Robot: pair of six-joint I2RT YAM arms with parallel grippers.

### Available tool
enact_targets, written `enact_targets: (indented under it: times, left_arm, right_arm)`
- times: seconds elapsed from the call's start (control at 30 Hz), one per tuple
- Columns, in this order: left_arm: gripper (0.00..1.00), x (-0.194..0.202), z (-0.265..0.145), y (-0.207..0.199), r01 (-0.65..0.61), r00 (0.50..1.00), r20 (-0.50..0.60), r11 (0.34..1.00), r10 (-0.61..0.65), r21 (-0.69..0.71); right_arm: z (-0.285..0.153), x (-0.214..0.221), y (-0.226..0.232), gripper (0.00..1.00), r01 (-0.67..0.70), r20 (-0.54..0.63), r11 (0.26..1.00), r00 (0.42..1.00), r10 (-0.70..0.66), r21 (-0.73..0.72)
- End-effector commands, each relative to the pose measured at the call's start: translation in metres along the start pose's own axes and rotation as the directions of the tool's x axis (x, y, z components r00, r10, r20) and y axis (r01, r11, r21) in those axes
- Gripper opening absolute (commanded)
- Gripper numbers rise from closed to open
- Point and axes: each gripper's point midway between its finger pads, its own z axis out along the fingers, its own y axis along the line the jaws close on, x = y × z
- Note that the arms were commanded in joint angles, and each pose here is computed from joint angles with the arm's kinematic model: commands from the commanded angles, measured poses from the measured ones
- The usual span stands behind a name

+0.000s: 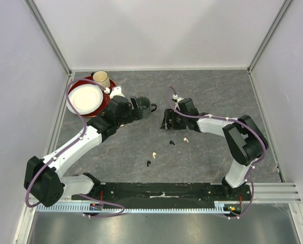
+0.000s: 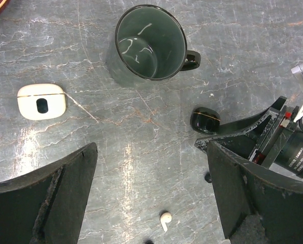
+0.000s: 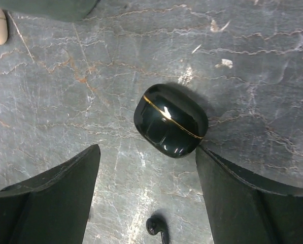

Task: Insert the wireless bluetooth earbuds into the charging case
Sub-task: Pick up the charging case at the center of the board.

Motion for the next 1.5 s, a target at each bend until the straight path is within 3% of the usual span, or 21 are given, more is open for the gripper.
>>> enact_targets:
  times: [0.0,0.1,0.3,0.43,0.53,0.57,0.7,0.93,1.47]
  left_arm:
    - [0.95,-0.006,-0.002,-0.003,-0.031,0.999,0.023,0.999,0.030,0.015]
    - [0.95,-0.005,-0.001,-0.002,-0.033,0.999,0.020,0.999,0.033,0.012]
    - [0.95,-0.005,-0.003,-0.001,-0.046,0.999,0.020,0.999,0.046,0.010]
    - [0.95,-0.007,-0.006,-0.001,-0.052,0.998,0.027,0.998,0.052,0.017]
    - [0.95,-0.009,-0.009,0.000,-0.058,0.998,0.037,0.998,0.058,0.018]
    - [0.95,-0.009,-0.010,0.001,-0.060,0.998,0.039,0.998,0.059,0.016]
    - [0.95,-0.010,-0.011,0.002,-0.066,0.997,0.043,0.998,0.065,0.016]
    - [0.95,-0.008,-0.012,0.007,-0.066,0.997,0.046,0.998,0.066,0.002]
    - [0.95,-0.006,-0.013,0.015,-0.071,0.996,0.046,0.997,0.071,-0.011]
  right_arm:
    - [-0.006,-0.005,0.019,0.84,0.144,0.003,0.988,0.990,-0.144,-0.050]
    - [-0.008,-0.001,0.024,0.84,0.247,-0.039,0.969,0.968,-0.248,-0.025]
    - [-0.029,-0.019,0.013,0.85,0.367,-0.006,0.925,0.930,-0.368,0.099]
    - [-0.038,-0.038,-0.008,0.94,0.463,0.038,0.855,0.874,-0.484,0.234]
    - [-0.027,-0.033,-0.004,0.98,0.563,0.024,0.810,0.819,-0.574,0.165]
    - [-0.023,-0.034,0.001,0.98,0.622,0.039,0.772,0.775,-0.631,0.135]
    - [-0.014,-0.026,-0.003,0.97,0.682,0.020,0.725,0.727,-0.686,0.099]
    - [-0.003,-0.024,-0.001,0.91,0.710,0.034,0.701,0.700,-0.713,0.068]
    - [0.020,-0.015,-0.008,0.68,0.672,-0.075,0.740,0.740,-0.669,0.031]
